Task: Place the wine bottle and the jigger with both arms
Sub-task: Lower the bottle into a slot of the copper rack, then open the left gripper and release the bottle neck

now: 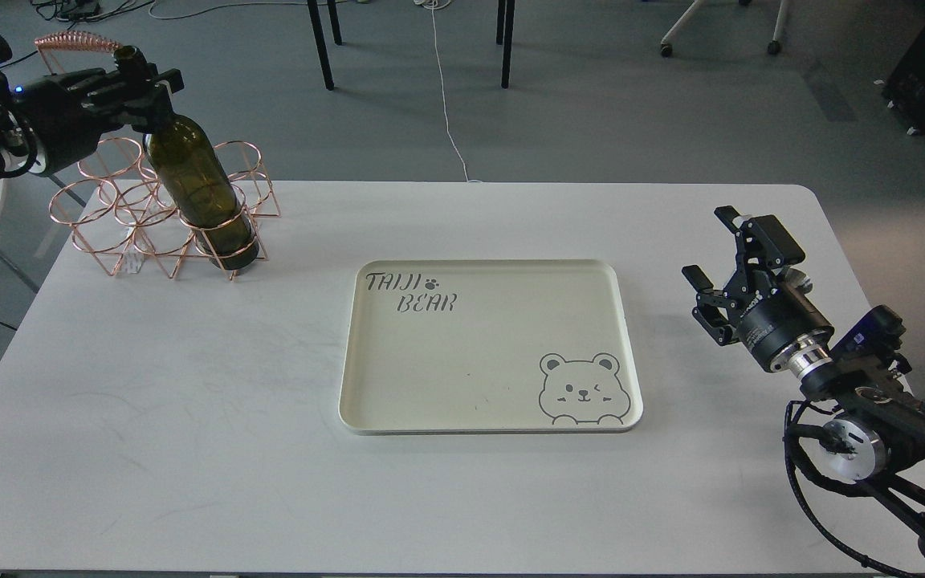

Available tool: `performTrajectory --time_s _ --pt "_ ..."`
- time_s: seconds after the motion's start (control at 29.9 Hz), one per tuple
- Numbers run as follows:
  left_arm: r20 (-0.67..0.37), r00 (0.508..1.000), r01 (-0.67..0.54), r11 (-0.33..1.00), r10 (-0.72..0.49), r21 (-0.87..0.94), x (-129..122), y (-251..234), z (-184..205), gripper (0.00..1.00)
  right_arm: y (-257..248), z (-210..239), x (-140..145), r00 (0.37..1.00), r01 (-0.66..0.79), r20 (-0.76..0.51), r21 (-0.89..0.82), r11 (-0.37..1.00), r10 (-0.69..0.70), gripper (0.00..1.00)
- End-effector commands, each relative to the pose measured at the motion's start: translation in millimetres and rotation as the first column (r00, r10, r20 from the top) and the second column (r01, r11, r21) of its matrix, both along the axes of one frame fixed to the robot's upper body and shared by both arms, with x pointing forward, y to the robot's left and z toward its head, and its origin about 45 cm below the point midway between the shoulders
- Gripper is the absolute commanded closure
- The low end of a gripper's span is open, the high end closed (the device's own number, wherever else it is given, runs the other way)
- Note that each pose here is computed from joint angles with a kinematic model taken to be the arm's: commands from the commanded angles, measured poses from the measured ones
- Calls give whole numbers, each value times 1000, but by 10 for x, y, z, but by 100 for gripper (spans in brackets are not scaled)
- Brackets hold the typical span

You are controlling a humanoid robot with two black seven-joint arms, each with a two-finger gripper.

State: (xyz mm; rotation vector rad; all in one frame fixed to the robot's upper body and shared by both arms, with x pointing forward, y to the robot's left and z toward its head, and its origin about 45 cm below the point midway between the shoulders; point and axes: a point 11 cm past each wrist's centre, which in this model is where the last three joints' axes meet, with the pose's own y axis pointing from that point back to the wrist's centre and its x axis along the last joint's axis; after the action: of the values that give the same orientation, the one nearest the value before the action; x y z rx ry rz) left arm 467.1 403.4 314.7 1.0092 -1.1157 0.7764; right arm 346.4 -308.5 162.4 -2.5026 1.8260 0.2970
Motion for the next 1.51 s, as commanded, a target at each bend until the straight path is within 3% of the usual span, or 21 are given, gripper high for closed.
performTrajectory --time_s 0.0,0.1,0.5,0.67,0.84,1.1,1.27,1.47 --pt "-4 1000 -2 1000 2 2 1 6 -13 68 0 0 0 1000 0 0 0 1000 0 1" --pt "-4 1000 -2 1000 2 2 1 6 -13 62 0 0 0 1000 0 0 0 1000 0 1" --pt "-7 1000 0 1000 0 6 -1 0 -26 15 0 0 0 1000 0 0 0 1000 0 1" --pt "-7 1000 3 1000 -3 9 -14 4 -18 4 0 0 0 1000 0 0 0 1000 0 1" --pt "-4 1000 -31 999 31 10 -87 198 34 2 -13 4 0 1000 1 0 -3 1000 -1 1" --pt "-31 999 7 1000 -8 -23 -461 298 35 2 -26 61 44 1000 18 19 9 1000 -18 1" --pt "-24 998 50 965 -58 -257 -709 88 159 2 -14 117 99 998 45 39 29 999 -47 1" --pt "-20 992 79 741 -123 -667 -937 -348 259 2 83 200 186 995 69 69 92 993 -75 1"
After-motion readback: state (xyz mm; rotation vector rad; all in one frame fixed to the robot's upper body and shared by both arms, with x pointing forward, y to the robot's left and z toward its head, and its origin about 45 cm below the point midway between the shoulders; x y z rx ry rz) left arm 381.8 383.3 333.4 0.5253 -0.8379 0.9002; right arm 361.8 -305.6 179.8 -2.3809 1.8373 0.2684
